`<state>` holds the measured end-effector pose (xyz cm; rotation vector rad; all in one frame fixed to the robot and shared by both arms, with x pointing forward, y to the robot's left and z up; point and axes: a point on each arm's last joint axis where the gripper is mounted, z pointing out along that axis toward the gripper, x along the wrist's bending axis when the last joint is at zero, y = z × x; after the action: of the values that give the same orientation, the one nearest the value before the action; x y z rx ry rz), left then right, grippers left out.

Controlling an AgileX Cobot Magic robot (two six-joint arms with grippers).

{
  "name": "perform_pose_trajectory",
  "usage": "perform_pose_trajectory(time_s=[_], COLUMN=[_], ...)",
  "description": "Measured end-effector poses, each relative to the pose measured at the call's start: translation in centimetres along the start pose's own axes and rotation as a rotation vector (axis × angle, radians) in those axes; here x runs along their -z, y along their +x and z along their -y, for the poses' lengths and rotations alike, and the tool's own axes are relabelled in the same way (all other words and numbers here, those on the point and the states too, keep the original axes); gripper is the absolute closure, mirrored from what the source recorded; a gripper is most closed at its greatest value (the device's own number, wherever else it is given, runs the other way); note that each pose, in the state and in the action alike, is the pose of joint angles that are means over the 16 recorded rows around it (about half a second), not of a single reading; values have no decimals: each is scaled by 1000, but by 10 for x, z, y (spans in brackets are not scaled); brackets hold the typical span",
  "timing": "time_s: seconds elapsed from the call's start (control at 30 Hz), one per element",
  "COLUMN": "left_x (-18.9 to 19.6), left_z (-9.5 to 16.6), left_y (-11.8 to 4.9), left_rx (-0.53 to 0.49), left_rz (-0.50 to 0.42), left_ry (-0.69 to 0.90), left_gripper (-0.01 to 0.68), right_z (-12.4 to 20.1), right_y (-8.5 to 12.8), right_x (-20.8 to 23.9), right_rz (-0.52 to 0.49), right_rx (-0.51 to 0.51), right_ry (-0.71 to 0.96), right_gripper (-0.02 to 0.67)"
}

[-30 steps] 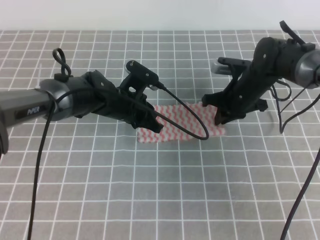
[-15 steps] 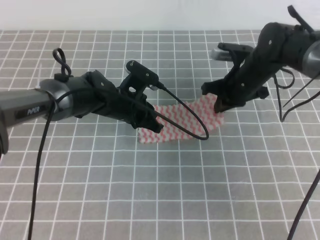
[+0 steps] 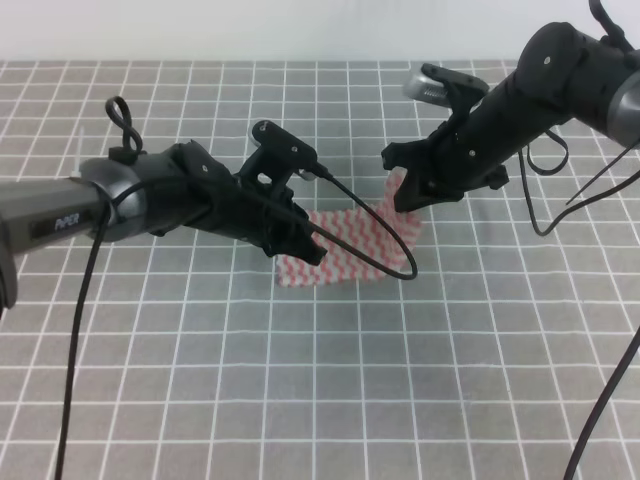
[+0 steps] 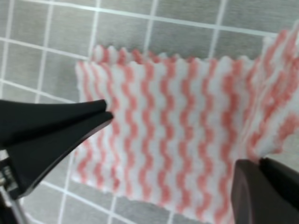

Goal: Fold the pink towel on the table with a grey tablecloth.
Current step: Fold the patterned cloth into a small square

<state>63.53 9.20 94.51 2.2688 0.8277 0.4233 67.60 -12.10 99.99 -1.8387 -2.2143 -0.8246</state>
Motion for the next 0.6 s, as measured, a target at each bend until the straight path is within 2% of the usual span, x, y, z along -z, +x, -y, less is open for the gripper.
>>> perform_pose_trajectory(time_s=[0.23, 0.6], left_x=[15, 63], left_z=[-9, -32], left_y=[8, 29], left_rx=[11, 46], left_rz=[-41, -127], left_ry=[-46, -163], left_gripper=[675, 675], right_z=[0, -1], right_y=[4, 18], right_x=[0, -1], right_rz=[-42, -114], right_rx=[-5, 6], right_ry=[-3, -24], right_gripper=[663, 664])
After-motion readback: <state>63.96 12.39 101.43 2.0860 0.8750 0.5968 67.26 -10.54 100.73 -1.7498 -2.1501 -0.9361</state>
